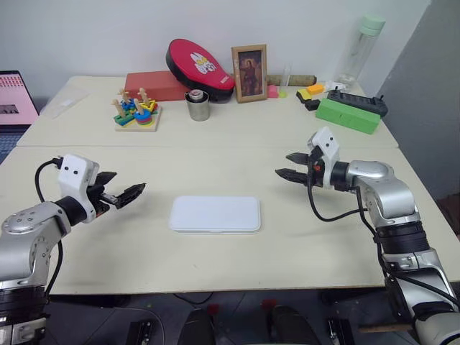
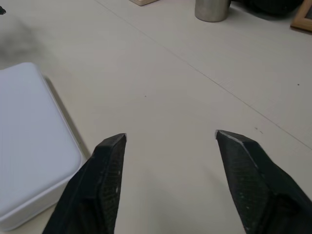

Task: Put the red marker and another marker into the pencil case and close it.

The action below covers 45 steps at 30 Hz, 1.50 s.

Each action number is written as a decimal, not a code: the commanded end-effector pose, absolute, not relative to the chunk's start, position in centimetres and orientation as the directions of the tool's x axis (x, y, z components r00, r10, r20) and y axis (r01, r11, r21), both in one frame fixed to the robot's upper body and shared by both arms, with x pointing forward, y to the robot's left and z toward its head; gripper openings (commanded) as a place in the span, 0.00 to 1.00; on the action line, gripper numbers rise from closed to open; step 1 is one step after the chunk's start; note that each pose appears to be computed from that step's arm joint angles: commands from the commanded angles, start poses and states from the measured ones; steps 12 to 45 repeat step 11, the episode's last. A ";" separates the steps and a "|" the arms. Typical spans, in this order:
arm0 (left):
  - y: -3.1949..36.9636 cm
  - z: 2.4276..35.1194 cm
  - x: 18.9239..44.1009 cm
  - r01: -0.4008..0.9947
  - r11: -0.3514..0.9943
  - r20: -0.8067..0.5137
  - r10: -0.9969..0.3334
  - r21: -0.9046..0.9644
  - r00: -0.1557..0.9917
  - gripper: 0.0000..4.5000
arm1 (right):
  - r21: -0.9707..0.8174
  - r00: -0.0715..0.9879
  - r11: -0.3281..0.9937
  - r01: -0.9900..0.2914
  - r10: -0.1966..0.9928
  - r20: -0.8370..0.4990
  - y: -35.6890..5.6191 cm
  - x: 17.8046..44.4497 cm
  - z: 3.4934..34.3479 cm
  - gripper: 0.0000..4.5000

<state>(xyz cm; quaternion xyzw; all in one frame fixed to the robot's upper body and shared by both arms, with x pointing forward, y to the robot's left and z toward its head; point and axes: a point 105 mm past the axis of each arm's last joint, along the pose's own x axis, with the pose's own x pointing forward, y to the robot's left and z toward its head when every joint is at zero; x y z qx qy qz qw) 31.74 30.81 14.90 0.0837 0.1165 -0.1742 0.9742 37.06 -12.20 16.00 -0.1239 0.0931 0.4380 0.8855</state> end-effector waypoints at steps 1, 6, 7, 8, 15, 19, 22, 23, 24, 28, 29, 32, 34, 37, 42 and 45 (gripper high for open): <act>30.6 16.8 32.1 0.369 0.912 -0.213 -0.330 0.182 0.920 1.00 | -0.166 0.603 0.580 -0.798 0.768 -0.217 -12.2 36.6 18.0 0.90; 30.5 16.9 31.9 0.367 0.913 -0.207 -0.329 0.181 0.921 1.00 | -0.162 0.595 0.572 -0.804 0.772 -0.224 -12.3 36.4 18.0 0.99; 30.4 16.9 31.9 0.367 0.912 -0.206 -0.330 0.181 0.921 1.00 | -0.161 0.593 0.570 -0.805 0.773 -0.226 -12.4 36.4 18.0 0.99; 30.3 16.9 31.9 0.367 0.912 -0.206 -0.330 0.181 0.921 1.00 | -0.161 0.590 0.568 -0.807 0.775 -0.227 -12.4 36.4 18.0 0.99; 30.6 16.9 31.7 0.352 0.918 -0.208 -0.314 0.181 0.926 1.00 | -0.158 0.581 0.559 -0.814 0.781 -0.231 -12.3 36.3 18.0 0.99; 30.6 16.9 31.7 0.352 0.918 -0.208 -0.314 0.181 0.926 1.00 | -0.158 0.581 0.559 -0.814 0.781 -0.231 -12.3 36.3 18.0 0.99; 30.6 16.9 31.7 0.352 0.918 -0.208 -0.314 0.181 0.926 1.00 | -0.158 0.581 0.559 -0.814 0.781 -0.231 -12.3 36.3 18.0 0.99; 30.6 16.9 31.7 0.352 0.918 -0.208 -0.314 0.181 0.926 1.00 | -0.158 0.581 0.559 -0.814 0.781 -0.231 -12.3 36.3 18.0 0.99; 30.6 16.9 31.7 0.352 0.918 -0.208 -0.314 0.181 0.926 1.00 | -0.158 0.581 0.559 -0.814 0.781 -0.231 -12.3 36.3 18.0 0.99; 30.6 16.9 31.7 0.352 0.918 -0.208 -0.314 0.181 0.926 1.00 | -0.158 0.581 0.559 -0.814 0.781 -0.231 -12.3 36.3 18.0 0.99; 30.6 16.9 31.7 0.352 0.918 -0.208 -0.314 0.181 0.926 1.00 | -0.158 0.581 0.559 -0.814 0.781 -0.231 -12.3 36.3 18.0 0.99; 30.6 16.9 31.7 0.352 0.918 -0.208 -0.314 0.181 0.926 1.00 | -0.158 0.581 0.559 -0.814 0.781 -0.231 -12.3 36.3 18.0 0.99; 30.6 16.9 31.7 0.352 0.918 -0.208 -0.314 0.181 0.926 1.00 | -0.158 0.581 0.559 -0.814 0.781 -0.231 -12.3 36.3 18.0 0.99; 30.6 16.9 31.7 0.352 0.918 -0.208 -0.314 0.181 0.926 1.00 | -0.158 0.581 0.559 -0.814 0.781 -0.231 -12.3 36.3 18.0 0.99; 30.6 16.9 31.7 0.352 0.918 -0.208 -0.314 0.181 0.926 1.00 | -0.158 0.581 0.559 -0.814 0.781 -0.231 -12.3 36.3 18.0 0.99; 30.6 16.9 31.7 0.352 0.918 -0.208 -0.314 0.181 0.926 1.00 | -0.158 0.581 0.559 -0.814 0.781 -0.231 -12.3 36.3 18.0 0.99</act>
